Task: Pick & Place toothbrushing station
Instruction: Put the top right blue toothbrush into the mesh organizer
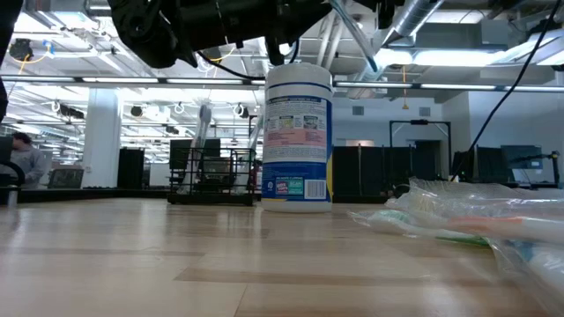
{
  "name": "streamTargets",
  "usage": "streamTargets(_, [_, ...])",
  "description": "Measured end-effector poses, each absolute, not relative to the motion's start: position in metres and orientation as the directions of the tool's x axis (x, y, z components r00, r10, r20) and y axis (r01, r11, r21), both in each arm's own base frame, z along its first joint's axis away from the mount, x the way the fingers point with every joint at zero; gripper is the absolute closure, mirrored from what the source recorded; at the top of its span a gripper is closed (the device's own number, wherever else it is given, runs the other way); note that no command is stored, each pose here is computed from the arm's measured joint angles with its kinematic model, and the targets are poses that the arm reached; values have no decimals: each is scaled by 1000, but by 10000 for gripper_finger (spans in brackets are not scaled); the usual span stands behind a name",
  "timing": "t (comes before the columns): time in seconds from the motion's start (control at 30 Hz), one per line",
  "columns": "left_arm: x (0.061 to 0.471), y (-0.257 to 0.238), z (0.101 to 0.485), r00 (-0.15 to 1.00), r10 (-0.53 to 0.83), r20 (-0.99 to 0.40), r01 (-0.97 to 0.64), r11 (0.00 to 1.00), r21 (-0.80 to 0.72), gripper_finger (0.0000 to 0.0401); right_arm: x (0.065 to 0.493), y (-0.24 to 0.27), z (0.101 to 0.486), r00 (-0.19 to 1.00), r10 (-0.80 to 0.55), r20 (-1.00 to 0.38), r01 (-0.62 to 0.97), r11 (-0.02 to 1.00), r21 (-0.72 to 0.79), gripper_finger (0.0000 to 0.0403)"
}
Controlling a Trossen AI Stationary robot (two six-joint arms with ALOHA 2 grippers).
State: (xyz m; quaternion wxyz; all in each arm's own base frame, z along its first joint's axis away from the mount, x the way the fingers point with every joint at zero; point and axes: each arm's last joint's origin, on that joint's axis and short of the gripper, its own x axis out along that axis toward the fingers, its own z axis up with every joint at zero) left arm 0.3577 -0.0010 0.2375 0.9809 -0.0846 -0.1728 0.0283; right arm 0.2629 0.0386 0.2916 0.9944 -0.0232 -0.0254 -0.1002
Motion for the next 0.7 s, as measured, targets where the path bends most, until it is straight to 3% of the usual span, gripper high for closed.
streamTargets(0.2, [358,-2,238,940,63,337,-5,986,-168,306,263,39,291,979,-198,54,200,979,-41,403])
streamTargets(0.43, [358,-2,238,940,37,338,19,987,-160,386,263,39,291,979,-197,51,200,979,-43,403])
streamTargets(0.7, [358,-2,238,941,36,337,19,987,-159,391,263,39,291,979,-197,50,200,977,-68,403])
